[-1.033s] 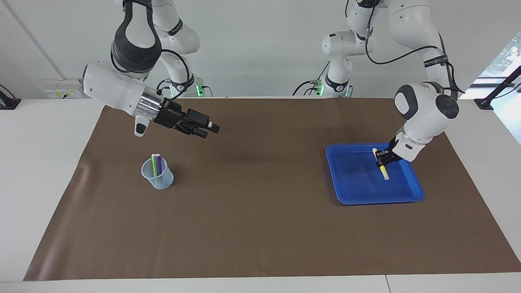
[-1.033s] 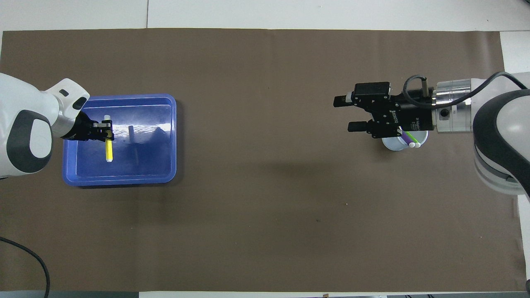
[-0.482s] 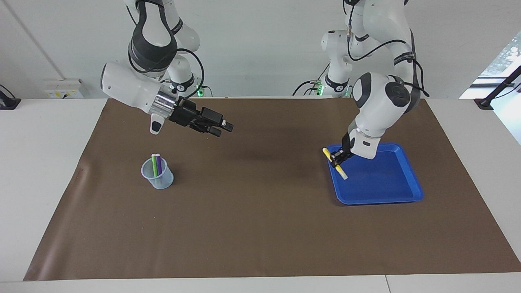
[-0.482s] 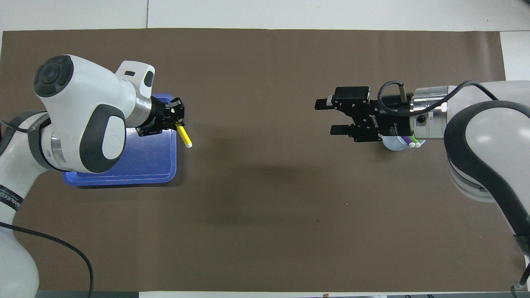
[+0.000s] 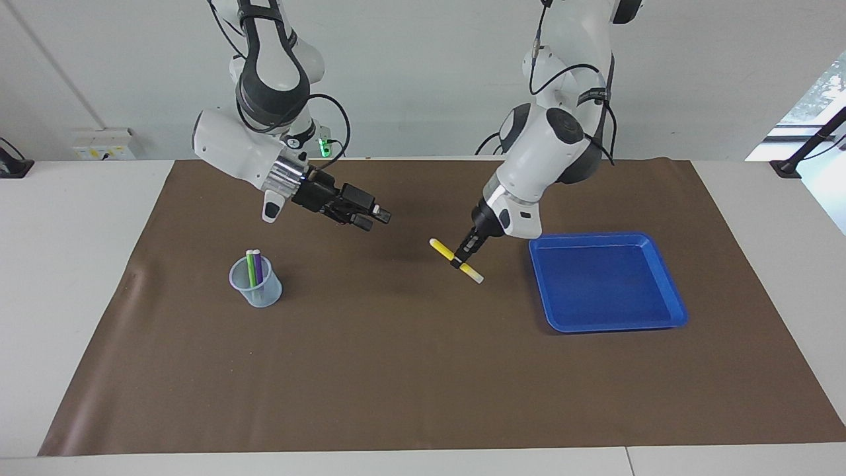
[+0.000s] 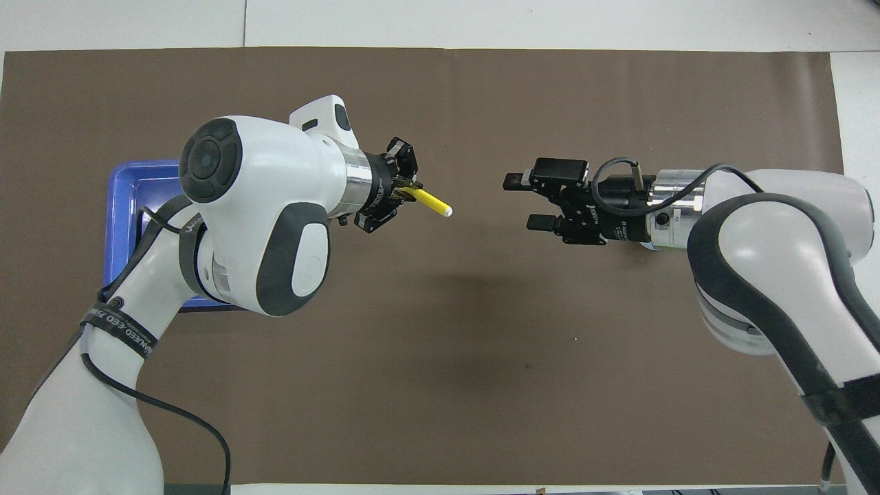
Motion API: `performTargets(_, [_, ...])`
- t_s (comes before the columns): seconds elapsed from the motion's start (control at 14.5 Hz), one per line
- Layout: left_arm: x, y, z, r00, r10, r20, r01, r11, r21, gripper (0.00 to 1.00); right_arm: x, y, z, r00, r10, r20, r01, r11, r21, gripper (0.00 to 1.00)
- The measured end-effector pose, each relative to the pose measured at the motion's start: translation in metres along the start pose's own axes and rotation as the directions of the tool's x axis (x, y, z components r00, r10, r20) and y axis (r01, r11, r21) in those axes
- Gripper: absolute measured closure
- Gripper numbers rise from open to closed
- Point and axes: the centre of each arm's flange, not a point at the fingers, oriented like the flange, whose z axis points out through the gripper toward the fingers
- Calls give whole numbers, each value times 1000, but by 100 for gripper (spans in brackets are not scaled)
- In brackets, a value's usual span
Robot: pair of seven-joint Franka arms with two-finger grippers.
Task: Transfer and insert pens with both arms
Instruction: 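Lift the yellow pen toward the right gripper while the right gripper approaches, then grasp the yellow pen with the right gripper and open the left gripper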
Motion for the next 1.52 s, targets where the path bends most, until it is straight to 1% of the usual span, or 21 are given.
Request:
performTargets(0.21, [-36,9,7,994,-113,14,113,992,-56,83,-5,9,-1,1000,5,3,-5,1000,-4,0])
performTargets(0.28, [-46,10,9,991,-134,21,135,989,-62,83,-6,10,-1,1000,5,3,-5,1000,-5,0])
performTargets(0.34, [-57,9,11,988,-152,28,153,986,-63,83,-7,11,-2,1000,5,1,-5,1000,-5,3])
performTargets(0.41, [-66,9,13,986,-166,34,168,984,-65,83,-7,11,-3,1000,5,-6,-5,1000,-5,3])
performTargets(0.48, [-73,8,14,983,-177,39,179,981,-67,83,-7,12,-4,1000,5,-14,-5,1000,-5,8])
performTargets(0.62, [-79,8,16,982,-186,43,189,980,-68,83,-6,14,-3,1000,-2,-18,2,1000,-8,12])
performTargets(0.69, [-82,8,16,982,-184,45,186,980,-66,83,-6,16,-3,1000,-5,-17,4,1000,-9,13])
performTargets(0.76, [-85,7,17,983,-180,47,183,981,-64,83,-6,16,-2,1000,-6,-16,5,1000,-10,19])
performTargets(0.83, [-88,6,18,983,-177,48,180,982,-63,83,-6,17,-2,1000,-5,-16,5,1000,-11,30])
performTargets(0.9, [-91,6,19,984,-173,50,176,983,-61,83,-6,17,-2,1000,-5,-16,5,1000,-11,35])
performTargets(0.96, [-95,5,20,984,-168,52,171,983,-59,83,-6,17,-2,1000,-5,-16,4,1000,-11,35])
performTargets(1.03, [-98,5,19,984,-168,53,171,983,-62,83,-6,20,-2,1000,-1,-16,1,1000,-13,40])
performTargets(1.1, [-97,6,19,984,-168,53,171,983,-63,83,-5,23,-2,1000,1,-16,-1,1000,-16,49])
performTargets(1.17, [-97,6,19,984,-168,53,171,983,-62,83,-5,24,-2,1000,2,-15,-2,1000,-17,55])
performTargets(1.24, [-97,6,19,984,-168,53,171,983,-62,83,-5,24,-2,1000,2,-15,-2,1000,-17,55])
performTargets(1.38, [-97,6,19,984,-168,53,172,983,-63,83,-5,25,-2,1000,3,-15,-3,1000,-18,58])
performTargets(1.45, [-96,7,18,984,-169,52,173,983,-65,83,-5,27,-2,1000,5,-15,-6,1000,-19,66])
performTargets(1.52, [-95,7,18,984,-171,52,174,983,-65,83,-5,28,-2,1000,8,-13,-9,1000,-17,78])
